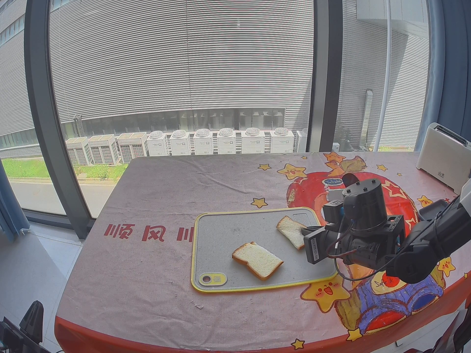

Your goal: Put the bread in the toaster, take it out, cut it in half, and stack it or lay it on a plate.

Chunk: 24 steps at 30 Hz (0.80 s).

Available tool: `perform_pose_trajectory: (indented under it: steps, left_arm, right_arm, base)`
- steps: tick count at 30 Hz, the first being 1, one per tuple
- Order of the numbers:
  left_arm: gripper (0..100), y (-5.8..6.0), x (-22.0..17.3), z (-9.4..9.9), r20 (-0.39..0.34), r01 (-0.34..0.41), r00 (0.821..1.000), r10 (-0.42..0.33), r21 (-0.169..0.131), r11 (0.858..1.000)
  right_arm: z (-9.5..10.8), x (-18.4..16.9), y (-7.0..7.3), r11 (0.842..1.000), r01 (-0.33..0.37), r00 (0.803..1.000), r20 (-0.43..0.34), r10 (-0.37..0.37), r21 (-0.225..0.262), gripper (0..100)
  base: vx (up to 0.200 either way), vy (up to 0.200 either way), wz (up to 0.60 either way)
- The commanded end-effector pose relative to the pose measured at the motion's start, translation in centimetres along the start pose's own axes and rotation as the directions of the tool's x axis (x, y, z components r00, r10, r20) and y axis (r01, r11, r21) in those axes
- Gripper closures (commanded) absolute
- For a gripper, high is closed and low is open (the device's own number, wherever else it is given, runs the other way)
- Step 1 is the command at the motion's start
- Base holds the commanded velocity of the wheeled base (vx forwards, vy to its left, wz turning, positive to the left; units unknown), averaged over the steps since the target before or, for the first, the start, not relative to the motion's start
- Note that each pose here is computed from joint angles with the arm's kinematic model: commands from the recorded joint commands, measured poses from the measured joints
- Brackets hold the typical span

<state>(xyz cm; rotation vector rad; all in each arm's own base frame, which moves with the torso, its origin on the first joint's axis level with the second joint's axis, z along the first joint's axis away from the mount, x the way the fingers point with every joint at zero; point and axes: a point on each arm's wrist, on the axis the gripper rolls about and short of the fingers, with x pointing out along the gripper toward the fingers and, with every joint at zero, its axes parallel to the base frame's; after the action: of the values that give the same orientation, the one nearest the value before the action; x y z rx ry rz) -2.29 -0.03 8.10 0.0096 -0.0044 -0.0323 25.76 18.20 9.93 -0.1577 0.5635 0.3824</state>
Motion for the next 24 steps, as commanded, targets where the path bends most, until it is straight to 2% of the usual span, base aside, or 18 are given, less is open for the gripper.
perform_pose_trajectory:
  steps: [1,21,24]
  left_arm:
    - [100,0.0,0.0,-0.5,-0.001,0.0,1.0,0.0,0.001,1.0]
    - [100,0.0,0.0,-0.5,-0.001,0.0,1.0,0.0,0.001,1.0]
    - [100,0.0,0.0,-0.5,-0.001,0.0,1.0,0.0,0.0,1.0]
  right_arm:
    - [0.5,-0.5,0.0,1.0,0.016,0.999,0.029,-0.016,0.005,100]
    - [1.7,-3.2,0.4,1.0,-0.013,0.994,0.108,0.012,0.004,100]
    - [1.7,-3.2,0.4,1.0,-0.012,0.994,0.11,0.012,-0.004,100]
  base:
    - [0.0,0.0,0.0]
    - [0.0,0.0,0.0]
    - [-0.2,0.0,0.0]
